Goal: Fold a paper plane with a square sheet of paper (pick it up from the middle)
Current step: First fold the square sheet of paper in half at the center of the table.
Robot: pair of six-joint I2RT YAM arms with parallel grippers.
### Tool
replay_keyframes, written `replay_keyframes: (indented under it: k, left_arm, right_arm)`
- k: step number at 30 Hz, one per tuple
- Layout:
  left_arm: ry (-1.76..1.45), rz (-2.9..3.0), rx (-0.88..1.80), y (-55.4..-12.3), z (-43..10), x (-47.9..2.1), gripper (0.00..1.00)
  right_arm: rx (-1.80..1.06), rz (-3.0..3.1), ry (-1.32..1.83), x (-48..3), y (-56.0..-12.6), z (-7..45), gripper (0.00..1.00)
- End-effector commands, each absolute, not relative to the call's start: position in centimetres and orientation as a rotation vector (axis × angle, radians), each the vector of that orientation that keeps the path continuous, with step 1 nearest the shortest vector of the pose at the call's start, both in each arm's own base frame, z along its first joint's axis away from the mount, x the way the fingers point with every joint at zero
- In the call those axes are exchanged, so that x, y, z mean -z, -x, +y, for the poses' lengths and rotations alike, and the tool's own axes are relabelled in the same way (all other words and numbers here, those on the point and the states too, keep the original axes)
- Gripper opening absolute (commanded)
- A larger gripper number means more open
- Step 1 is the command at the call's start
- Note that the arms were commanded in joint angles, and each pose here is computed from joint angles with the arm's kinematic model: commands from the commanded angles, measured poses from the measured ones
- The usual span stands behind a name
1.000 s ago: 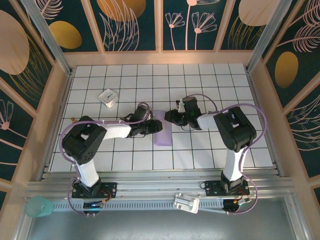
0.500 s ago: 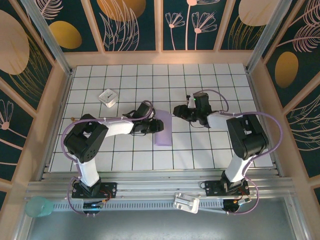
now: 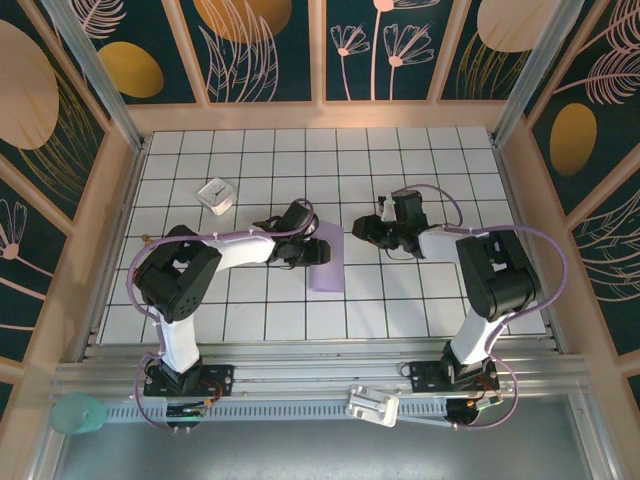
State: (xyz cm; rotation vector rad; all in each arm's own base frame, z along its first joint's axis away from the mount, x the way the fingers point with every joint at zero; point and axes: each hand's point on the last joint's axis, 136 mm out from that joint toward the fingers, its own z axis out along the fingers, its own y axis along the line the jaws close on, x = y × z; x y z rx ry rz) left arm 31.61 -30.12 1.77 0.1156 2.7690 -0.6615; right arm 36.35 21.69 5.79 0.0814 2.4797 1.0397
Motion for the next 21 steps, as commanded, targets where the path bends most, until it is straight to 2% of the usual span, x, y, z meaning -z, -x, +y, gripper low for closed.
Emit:
replay_keyframes:
  k: [1, 21]
  left_arm:
    - [-0.161, 2.896, 0.537, -29.56, -28.95, 3.23, 0.56]
    - [-0.15, 2.921, 0.523, -29.17, -28.99, 4.07, 0.56]
  right_arm:
    - [-1.024, 2.47, -0.065, -6.19, -35.96, 21.29, 0.45]
    - [-1.029, 2.48, -0.08, -5.72, -35.48, 21.22, 0.45]
